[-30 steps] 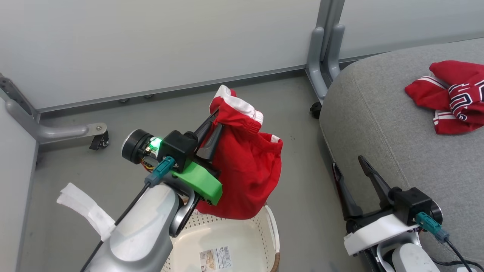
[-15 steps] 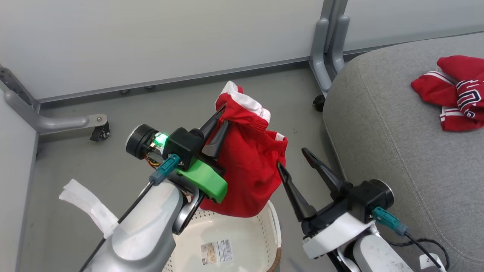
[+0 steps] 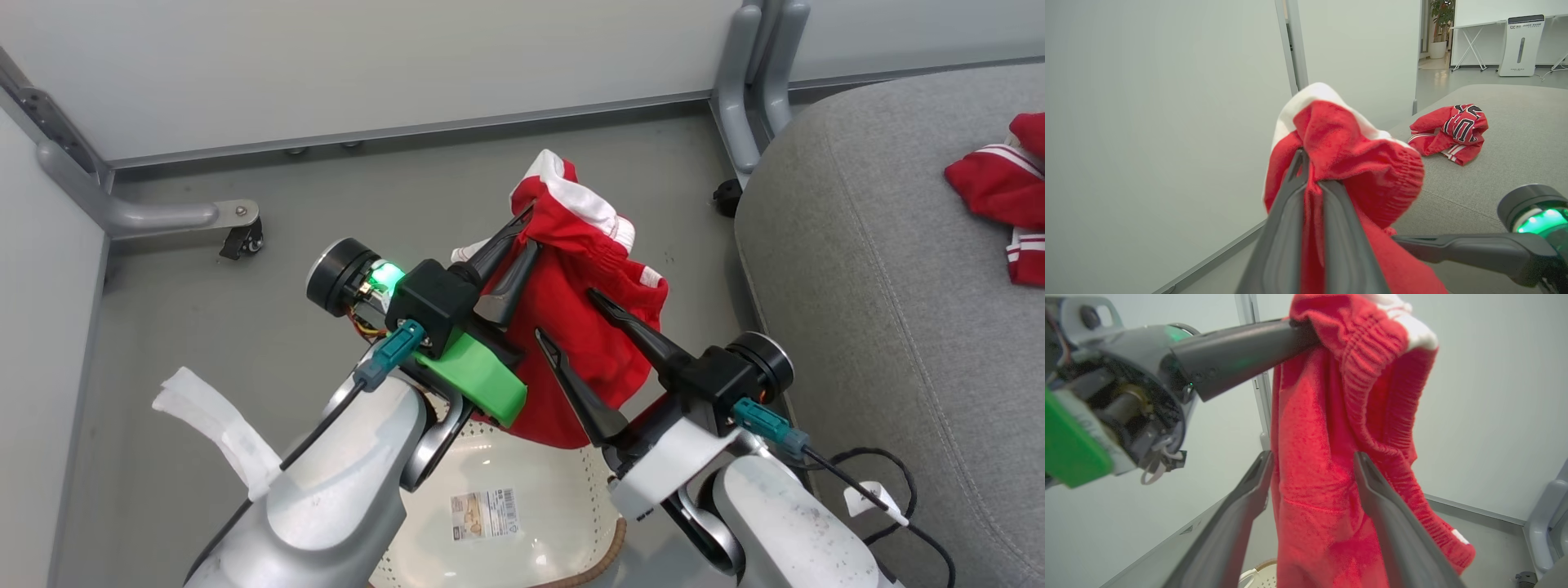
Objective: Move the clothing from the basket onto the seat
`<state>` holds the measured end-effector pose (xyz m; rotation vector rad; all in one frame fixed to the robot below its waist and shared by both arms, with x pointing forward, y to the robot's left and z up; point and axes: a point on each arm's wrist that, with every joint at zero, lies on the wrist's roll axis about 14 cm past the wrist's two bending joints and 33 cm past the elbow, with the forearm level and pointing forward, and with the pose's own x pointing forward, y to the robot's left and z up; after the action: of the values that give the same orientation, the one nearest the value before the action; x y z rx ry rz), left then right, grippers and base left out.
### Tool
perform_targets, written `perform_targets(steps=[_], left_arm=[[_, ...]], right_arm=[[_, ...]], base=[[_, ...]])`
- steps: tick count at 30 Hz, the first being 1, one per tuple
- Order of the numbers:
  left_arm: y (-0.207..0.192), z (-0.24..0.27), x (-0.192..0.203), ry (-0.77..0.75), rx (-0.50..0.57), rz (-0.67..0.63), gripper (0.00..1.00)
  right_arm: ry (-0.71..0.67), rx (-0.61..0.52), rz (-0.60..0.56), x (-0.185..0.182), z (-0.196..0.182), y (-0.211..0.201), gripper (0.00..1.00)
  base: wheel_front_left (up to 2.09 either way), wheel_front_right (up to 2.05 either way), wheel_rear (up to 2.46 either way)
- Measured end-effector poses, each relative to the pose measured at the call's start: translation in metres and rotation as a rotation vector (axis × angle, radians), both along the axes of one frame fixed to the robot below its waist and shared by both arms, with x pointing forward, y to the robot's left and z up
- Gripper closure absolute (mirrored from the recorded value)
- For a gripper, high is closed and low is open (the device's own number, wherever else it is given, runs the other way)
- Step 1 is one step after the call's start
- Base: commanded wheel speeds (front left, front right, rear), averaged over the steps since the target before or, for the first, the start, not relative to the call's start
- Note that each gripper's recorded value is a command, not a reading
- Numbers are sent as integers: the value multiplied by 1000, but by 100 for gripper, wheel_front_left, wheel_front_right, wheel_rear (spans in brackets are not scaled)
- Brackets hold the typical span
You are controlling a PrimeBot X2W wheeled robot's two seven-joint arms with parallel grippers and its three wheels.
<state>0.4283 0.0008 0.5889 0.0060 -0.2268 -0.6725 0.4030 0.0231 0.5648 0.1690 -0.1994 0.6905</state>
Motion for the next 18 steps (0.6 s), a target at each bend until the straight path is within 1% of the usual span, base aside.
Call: perform_targets(steps=[7, 14, 15, 16, 18], left_arm=[[-1, -7, 1, 18, -4, -7, 100], [-4, -11, 1, 32, -14, -14, 100], [-4, -12, 1, 33, -14, -16, 100], [-5, -12, 1, 36, -14, -17, 100], [-5, -14, 0, 40, -12, -18, 100]], right_arm=[[8, -101, 14, 17, -20, 8, 0], [39, -130, 24, 25, -33, 12, 0], [50, -124, 26, 26, -35, 12, 67], [54, -112, 27, 26, -33, 12, 100], [45, -105, 30, 28, -29, 14, 100]], base=[[0, 0, 0], [0, 0, 0], [0, 0, 0], [0, 0, 0], [0, 0, 0]])
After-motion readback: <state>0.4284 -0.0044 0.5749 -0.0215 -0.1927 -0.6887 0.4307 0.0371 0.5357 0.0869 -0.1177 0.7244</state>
